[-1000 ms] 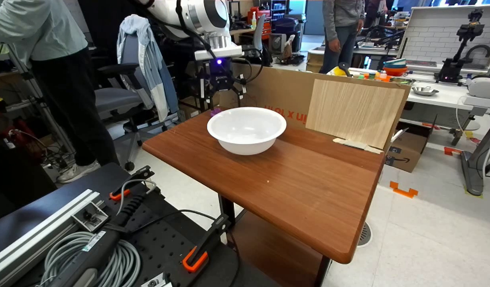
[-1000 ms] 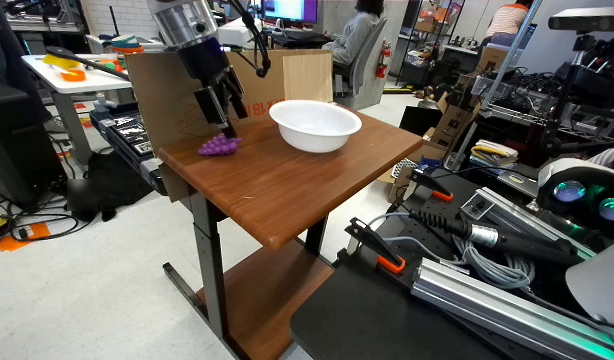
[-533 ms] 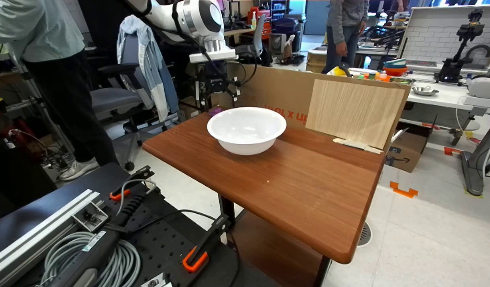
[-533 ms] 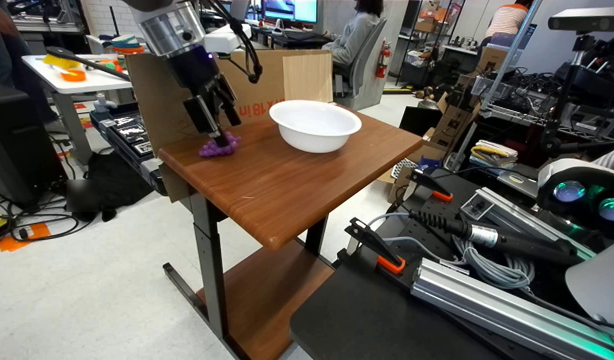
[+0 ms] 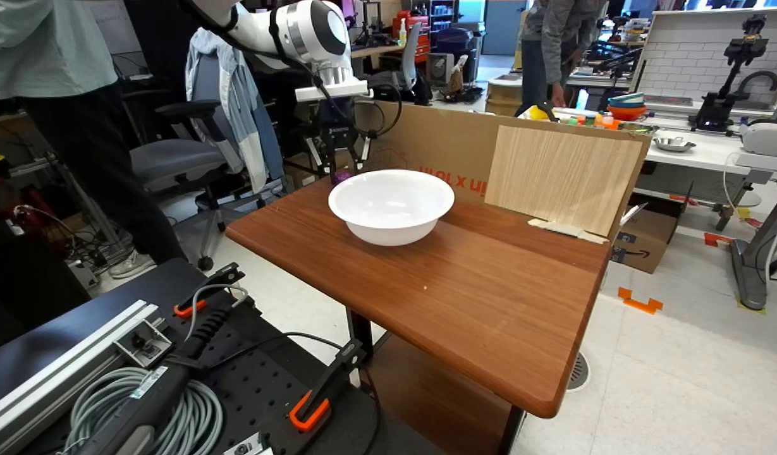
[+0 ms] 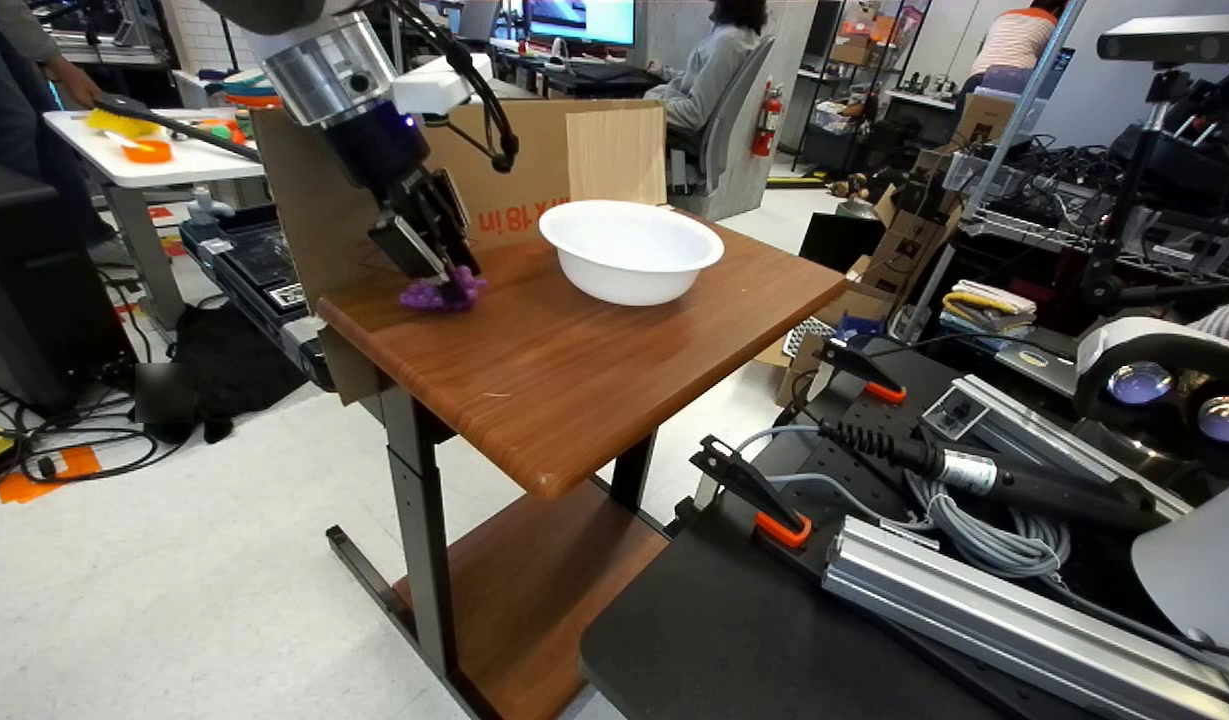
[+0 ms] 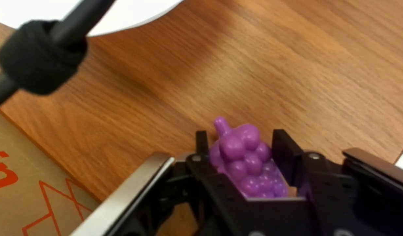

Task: Put the purple object into the white bowl

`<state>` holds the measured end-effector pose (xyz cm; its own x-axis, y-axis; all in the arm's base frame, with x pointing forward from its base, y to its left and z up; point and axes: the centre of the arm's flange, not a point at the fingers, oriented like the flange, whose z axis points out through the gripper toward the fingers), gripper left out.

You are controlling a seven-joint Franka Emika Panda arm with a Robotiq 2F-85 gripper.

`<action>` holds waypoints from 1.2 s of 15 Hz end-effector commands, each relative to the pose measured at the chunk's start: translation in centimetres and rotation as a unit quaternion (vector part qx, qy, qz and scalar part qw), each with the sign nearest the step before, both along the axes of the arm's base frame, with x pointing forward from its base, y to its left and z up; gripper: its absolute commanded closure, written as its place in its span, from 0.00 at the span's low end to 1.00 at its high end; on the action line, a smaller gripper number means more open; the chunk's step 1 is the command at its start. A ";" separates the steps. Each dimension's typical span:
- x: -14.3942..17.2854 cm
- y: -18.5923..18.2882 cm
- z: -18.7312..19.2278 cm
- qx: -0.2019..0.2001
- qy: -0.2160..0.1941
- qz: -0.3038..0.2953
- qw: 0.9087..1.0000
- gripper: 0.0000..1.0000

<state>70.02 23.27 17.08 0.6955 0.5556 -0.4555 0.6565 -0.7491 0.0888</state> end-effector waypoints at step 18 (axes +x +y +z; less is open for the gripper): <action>-0.4 -7.0 18.8 0.078 -0.117 -0.062 0.988 0.79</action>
<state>72.92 19.00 34.11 0.8222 0.5184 -0.2350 0.5549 -0.8219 0.1284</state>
